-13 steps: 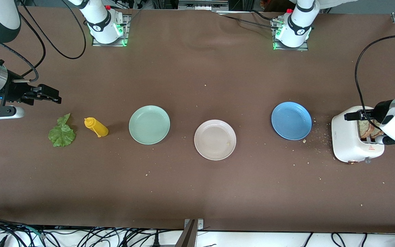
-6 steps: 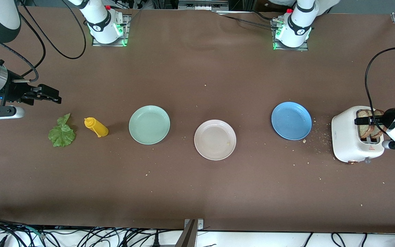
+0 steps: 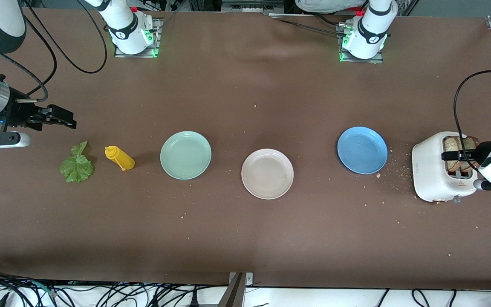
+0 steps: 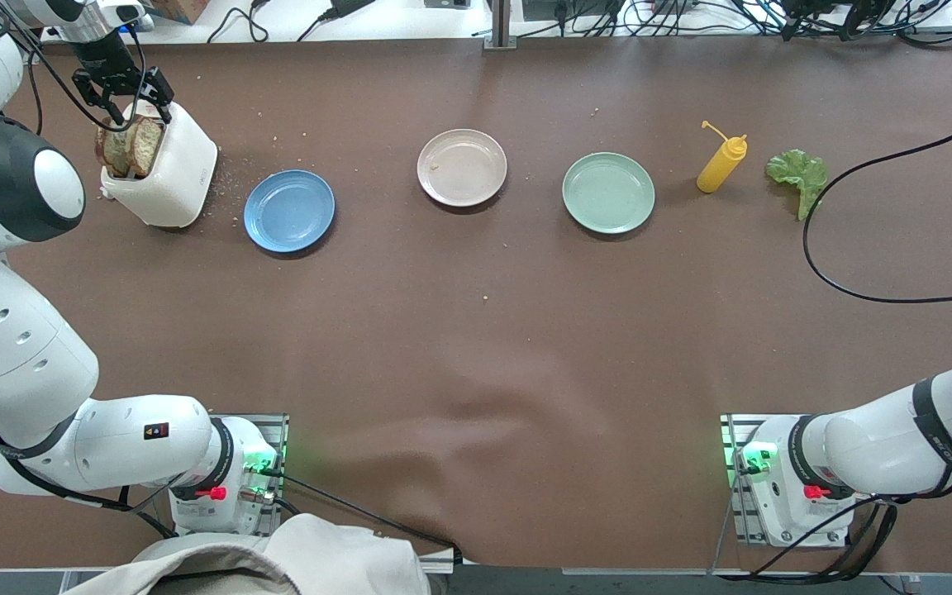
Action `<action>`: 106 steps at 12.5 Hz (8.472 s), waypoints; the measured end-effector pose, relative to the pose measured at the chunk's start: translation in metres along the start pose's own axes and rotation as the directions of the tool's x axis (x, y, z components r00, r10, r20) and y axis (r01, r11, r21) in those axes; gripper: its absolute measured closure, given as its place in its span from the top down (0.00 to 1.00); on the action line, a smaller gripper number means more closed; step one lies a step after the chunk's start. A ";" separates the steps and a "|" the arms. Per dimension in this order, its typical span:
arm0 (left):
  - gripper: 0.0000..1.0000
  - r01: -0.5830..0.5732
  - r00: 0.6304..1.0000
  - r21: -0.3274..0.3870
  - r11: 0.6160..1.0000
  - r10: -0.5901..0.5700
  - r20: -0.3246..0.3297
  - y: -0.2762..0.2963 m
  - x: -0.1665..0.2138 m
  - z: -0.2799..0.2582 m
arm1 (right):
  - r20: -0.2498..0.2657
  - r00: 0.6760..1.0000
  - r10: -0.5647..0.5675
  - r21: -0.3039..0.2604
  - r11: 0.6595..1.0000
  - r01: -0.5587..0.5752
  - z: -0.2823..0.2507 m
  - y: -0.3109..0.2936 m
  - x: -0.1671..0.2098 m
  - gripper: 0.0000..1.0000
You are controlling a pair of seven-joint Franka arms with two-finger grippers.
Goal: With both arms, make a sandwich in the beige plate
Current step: 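Lower the left gripper onto a toast slice in the toaster and grasp, then lift the toast slice with the left gripper over the beige plate, then release the toast on the beige plate while the right gripper reaches the mustard, then grasp the mustard bottle with the right gripper while the left gripper withdraws, then carry the yellow mustard bottle with the right gripper over the toast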
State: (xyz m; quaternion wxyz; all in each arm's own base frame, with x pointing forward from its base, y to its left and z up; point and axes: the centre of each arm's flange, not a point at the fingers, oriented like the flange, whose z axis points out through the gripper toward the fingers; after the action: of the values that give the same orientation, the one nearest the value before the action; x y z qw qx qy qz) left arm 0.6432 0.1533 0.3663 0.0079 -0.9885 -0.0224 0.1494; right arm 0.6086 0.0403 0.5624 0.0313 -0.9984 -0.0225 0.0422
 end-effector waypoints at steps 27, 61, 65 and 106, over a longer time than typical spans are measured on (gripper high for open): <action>0.10 -0.099 0.947 -0.555 0.826 0.249 0.201 0.192 0.012 -0.019 | 0.079 0.967 -0.242 0.027 0.970 0.241 0.034 0.047 0.004 1.00; 1.00 -0.115 0.993 -0.503 0.857 0.095 -0.065 0.372 0.089 0.097 | -0.815 0.253 -0.521 0.139 0.248 0.959 0.411 0.175 -0.020 1.00; 1.00 0.029 1.000 -0.283 0.959 -0.029 0.001 0.291 0.078 0.044 | -0.831 0.228 -0.508 0.123 0.232 0.965 0.416 0.166 -0.006 1.00; 1.00 0.043 0.982 0.034 0.999 -0.036 -0.188 -0.059 -0.074 -0.070 | 0.099 0.392 -0.915 -0.325 0.343 0.881 0.258 -0.337 0.050 0.09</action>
State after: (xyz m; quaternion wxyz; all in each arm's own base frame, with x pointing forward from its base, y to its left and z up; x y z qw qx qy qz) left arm 0.5910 0.2079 0.4560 0.0317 -0.9972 -0.0382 0.0562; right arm 0.6218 0.3938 0.3237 -0.1148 -0.8115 -0.5718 -0.0368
